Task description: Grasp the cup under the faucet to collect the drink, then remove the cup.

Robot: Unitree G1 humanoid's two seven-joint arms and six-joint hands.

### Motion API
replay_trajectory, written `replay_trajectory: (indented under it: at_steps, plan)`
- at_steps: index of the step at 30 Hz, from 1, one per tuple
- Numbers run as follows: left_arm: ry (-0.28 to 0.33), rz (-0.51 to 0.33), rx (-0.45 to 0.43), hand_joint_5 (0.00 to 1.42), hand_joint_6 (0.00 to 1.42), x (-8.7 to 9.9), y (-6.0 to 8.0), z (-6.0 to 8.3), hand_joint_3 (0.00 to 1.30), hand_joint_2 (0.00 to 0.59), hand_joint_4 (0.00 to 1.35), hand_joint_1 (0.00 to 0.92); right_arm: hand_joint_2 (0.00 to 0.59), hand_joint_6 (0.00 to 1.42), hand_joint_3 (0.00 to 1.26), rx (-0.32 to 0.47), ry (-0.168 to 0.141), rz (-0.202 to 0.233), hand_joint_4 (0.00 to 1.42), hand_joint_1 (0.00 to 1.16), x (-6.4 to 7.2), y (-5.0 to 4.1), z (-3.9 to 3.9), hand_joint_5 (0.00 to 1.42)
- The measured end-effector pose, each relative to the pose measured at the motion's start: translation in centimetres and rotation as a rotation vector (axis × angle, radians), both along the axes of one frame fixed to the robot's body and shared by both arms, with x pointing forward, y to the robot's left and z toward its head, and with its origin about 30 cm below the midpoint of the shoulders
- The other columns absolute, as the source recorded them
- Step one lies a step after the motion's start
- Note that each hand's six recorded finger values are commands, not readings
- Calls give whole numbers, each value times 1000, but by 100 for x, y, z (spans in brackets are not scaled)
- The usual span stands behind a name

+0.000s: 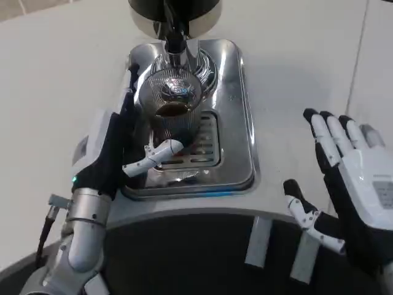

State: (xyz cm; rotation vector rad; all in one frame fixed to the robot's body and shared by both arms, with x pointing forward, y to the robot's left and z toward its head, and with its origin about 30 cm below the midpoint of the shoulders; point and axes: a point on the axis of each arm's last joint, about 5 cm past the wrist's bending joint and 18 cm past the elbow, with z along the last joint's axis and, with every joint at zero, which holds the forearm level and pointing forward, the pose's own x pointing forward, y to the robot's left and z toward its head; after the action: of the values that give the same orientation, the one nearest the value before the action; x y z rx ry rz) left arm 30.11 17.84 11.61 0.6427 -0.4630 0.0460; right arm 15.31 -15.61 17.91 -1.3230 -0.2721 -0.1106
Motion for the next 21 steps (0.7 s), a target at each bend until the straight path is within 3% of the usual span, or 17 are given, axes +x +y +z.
replay_trajectory:
  at_steps: [8,15,21]
  plan:
    - [0,6,-6,120,163,33,-45,8,0,39,0,402,462,0,0,21,66,-27,0,269,-136,-72,-103,0]
    - [-7,-4,-8,139,188,80,-119,46,0,39,0,438,462,0,0,30,57,-29,0,235,-170,-66,-82,0]
    - [-17,-3,13,176,222,108,-165,65,0,49,0,468,464,0,0,58,82,-41,0,227,-186,-9,-93,0]
